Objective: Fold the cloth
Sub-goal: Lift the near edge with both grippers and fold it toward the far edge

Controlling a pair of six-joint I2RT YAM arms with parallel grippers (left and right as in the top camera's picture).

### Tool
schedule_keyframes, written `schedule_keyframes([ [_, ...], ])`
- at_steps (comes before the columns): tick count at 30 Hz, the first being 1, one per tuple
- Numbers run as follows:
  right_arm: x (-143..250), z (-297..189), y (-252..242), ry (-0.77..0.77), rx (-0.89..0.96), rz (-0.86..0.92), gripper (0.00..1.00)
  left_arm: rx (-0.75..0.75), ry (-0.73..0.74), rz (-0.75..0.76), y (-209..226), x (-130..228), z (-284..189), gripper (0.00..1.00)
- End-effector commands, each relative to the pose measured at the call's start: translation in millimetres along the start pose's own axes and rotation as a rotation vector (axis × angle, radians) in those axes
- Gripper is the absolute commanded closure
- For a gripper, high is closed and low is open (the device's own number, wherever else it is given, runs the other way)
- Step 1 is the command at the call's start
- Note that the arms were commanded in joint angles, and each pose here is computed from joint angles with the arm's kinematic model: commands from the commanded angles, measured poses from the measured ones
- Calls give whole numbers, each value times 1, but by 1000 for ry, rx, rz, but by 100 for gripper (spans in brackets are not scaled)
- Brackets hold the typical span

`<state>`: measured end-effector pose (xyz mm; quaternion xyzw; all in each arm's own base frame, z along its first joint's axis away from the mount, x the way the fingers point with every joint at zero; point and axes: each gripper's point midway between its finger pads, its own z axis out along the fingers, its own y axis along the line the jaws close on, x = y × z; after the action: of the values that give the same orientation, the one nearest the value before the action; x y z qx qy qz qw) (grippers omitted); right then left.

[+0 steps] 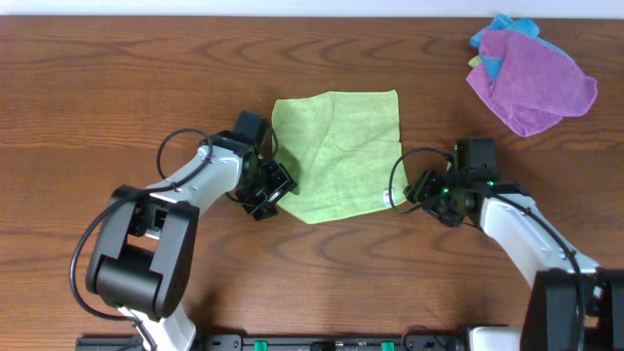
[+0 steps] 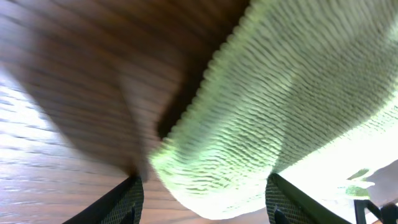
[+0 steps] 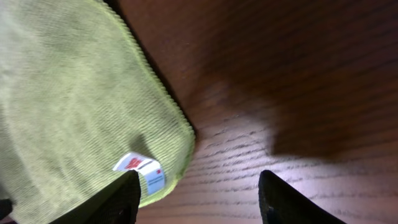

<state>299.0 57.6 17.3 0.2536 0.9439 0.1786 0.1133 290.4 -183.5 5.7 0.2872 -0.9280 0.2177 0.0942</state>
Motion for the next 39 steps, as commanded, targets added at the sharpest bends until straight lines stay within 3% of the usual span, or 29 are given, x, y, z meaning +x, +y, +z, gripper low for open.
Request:
schedule_keyframes([
  [1, 4, 11, -4, 17, 22, -1, 38, -58, -3, -9, 13, 4, 15, 36],
  [9, 8, 27, 7, 26, 10, -14, 38, -69, -39, 15, 7, 6, 20, 43],
  [13, 8, 28, 16, 13, -10, -17, 39, -84, -62, 18, 9, 3, 20, 59],
  [21, 14, 30, 19, 16, 5, -36, 42, -100, -88, 25, 12, -2, 20, 81],
  [25, 15, 31, 19, 11, 16, -44, 59, -103, -87, 46, 12, -2, 20, 94],
  [27, 15, 31, 18, 9, 26, -45, 77, -104, -86, 57, 12, -2, 20, 94],
  [29, 16, 31, 17, 11, 28, -44, 86, -105, -84, 61, 13, -1, 20, 94],
  [33, 17, 31, 17, 15, 30, -39, 99, -113, -78, 72, 15, 0, 19, 94],
  [39, 24, 30, 11, 44, 56, -30, 99, -148, -53, 109, 24, 5, 18, 94],
])
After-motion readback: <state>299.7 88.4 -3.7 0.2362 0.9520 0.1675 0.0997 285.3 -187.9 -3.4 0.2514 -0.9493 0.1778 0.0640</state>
